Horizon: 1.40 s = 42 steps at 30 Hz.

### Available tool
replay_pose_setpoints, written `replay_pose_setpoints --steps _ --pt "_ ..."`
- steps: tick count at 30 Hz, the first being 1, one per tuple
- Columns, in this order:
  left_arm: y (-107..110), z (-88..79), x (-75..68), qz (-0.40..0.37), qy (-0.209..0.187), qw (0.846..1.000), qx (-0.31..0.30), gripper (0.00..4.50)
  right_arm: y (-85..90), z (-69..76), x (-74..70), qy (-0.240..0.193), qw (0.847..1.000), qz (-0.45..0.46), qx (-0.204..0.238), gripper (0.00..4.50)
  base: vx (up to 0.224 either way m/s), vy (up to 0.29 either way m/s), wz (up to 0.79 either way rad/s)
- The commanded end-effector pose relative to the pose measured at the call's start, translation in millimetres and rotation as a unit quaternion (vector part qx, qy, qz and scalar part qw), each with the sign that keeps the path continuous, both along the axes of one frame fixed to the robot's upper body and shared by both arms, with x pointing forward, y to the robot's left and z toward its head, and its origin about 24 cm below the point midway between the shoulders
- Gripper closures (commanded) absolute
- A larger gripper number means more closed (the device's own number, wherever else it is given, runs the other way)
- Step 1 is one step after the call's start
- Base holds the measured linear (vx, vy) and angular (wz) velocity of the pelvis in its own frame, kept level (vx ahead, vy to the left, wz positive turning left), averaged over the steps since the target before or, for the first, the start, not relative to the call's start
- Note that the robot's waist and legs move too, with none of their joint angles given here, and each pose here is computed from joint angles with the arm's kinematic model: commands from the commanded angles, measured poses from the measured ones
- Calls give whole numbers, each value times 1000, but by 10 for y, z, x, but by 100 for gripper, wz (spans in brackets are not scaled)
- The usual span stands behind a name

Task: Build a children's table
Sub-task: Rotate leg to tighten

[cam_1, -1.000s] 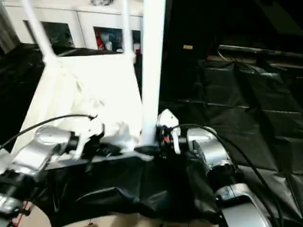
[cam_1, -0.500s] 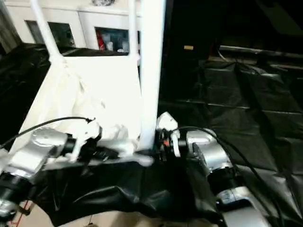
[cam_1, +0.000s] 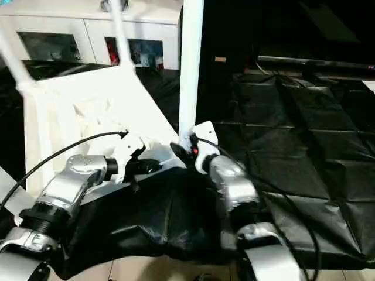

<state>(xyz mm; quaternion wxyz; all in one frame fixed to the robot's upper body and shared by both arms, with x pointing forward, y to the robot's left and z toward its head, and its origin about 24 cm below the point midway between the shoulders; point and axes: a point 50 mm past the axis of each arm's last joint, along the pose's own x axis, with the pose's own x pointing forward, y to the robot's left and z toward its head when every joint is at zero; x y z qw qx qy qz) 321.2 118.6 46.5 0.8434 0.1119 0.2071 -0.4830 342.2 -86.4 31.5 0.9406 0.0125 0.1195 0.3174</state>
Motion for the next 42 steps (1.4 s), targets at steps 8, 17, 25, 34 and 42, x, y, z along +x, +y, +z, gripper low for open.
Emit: replay_pose_setpoints --steps 8,17,25,34,42 --pt "-269 135 -96 -97 -13 995 -36 450 337 18 -235 20 976 214 27 87 0 0 0" --pt "-60 144 -183 -149 -4 988 -26 450 -25 88 -376 32 938 345 12 87 0 0 0" --pt "133 128 -273 -195 9 981 2 450 -208 111 -483 67 910 409 -1 110 0 0 0" --pt "210 137 -356 -228 35 973 -2 450 -230 111 -540 87 898 432 -2 166 0 0 0" --pt "153 121 -321 -209 25 977 -8 450 -167 63 -553 88 907 411 2 194 0 0 0"
